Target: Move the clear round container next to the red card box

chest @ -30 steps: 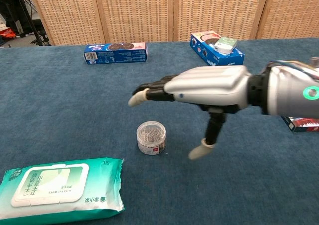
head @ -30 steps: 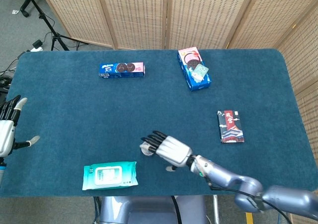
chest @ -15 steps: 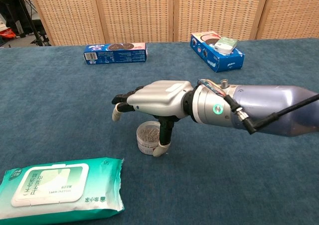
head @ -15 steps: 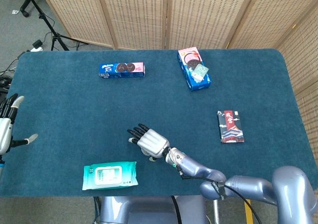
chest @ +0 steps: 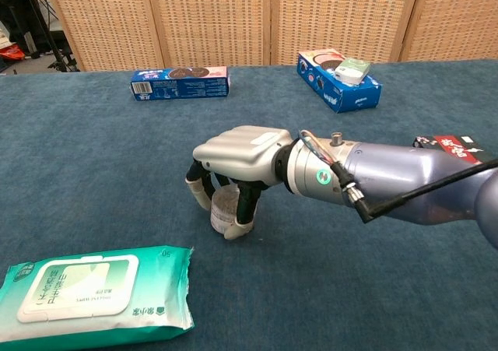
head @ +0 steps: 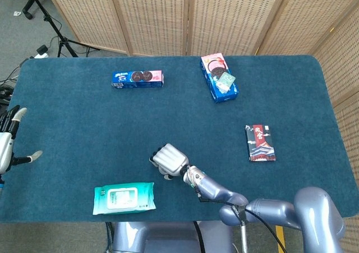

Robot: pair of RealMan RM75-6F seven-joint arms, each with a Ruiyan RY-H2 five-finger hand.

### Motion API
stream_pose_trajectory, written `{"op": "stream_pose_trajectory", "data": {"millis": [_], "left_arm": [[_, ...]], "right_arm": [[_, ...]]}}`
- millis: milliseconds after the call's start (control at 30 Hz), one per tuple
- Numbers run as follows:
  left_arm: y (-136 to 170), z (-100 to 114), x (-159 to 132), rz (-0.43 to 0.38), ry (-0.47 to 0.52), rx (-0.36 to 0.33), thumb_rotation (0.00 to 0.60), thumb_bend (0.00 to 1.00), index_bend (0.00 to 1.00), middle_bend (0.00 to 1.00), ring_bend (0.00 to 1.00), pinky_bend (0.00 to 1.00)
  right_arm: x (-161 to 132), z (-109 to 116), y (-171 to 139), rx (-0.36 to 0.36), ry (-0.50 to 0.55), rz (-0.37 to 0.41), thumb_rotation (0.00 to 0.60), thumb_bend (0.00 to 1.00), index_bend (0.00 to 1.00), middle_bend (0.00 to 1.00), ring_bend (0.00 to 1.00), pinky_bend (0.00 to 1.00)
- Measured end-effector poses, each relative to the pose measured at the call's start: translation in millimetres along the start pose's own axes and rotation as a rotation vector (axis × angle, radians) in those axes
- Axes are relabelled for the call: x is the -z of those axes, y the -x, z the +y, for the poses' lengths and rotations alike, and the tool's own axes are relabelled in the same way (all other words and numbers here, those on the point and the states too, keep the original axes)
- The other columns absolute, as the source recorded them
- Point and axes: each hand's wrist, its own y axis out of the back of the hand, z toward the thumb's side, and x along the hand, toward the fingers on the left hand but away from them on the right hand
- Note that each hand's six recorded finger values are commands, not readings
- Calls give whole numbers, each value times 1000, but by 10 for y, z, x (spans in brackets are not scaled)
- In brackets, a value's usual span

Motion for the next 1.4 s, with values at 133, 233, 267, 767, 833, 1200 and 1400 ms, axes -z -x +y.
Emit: {"op": "stream_pose_trajectory", "data": {"millis": [133, 233, 267, 767, 833, 1200, 1400], "left_arm": [[-1, -10, -13, -3, -4, 3, 600, 0, 0, 0, 0, 0], [4, -15, -27, -8, -10, 2, 600, 0, 0, 0, 0, 0], [6, -17, -31, -8, -13, 1, 600, 0, 0, 0, 0, 0], [63, -124, -235, -53, -65, 4, 600, 0, 0, 0, 0, 0], [67, -129, -253, -57, -67, 3, 600, 0, 0, 0, 0, 0], [112, -183, -354, -73, -65, 8, 600, 0, 0, 0, 0, 0], [126, -182, -367, -81, -62, 2, 600, 0, 0, 0, 0, 0]], "right_arm": [[41, 62, -37, 52, 17, 14, 600, 597, 605, 594, 572, 627], [141, 171, -120, 97, 20, 20, 600, 636, 605, 606, 573, 627], [188, 219, -154, 113, 17, 18, 600, 646, 605, 609, 574, 627], [2150, 1086, -1369, 300, -133, -376, 600, 774, 605, 612, 574, 627], [2433, 1046, -1596, 288, -135, -450, 600, 775, 605, 612, 574, 627], [3139, 405, -2588, 166, -80, -635, 600, 775, 605, 611, 585, 627], [3051, 10, -2805, 71, -18, -611, 600, 775, 605, 611, 585, 627]]}}
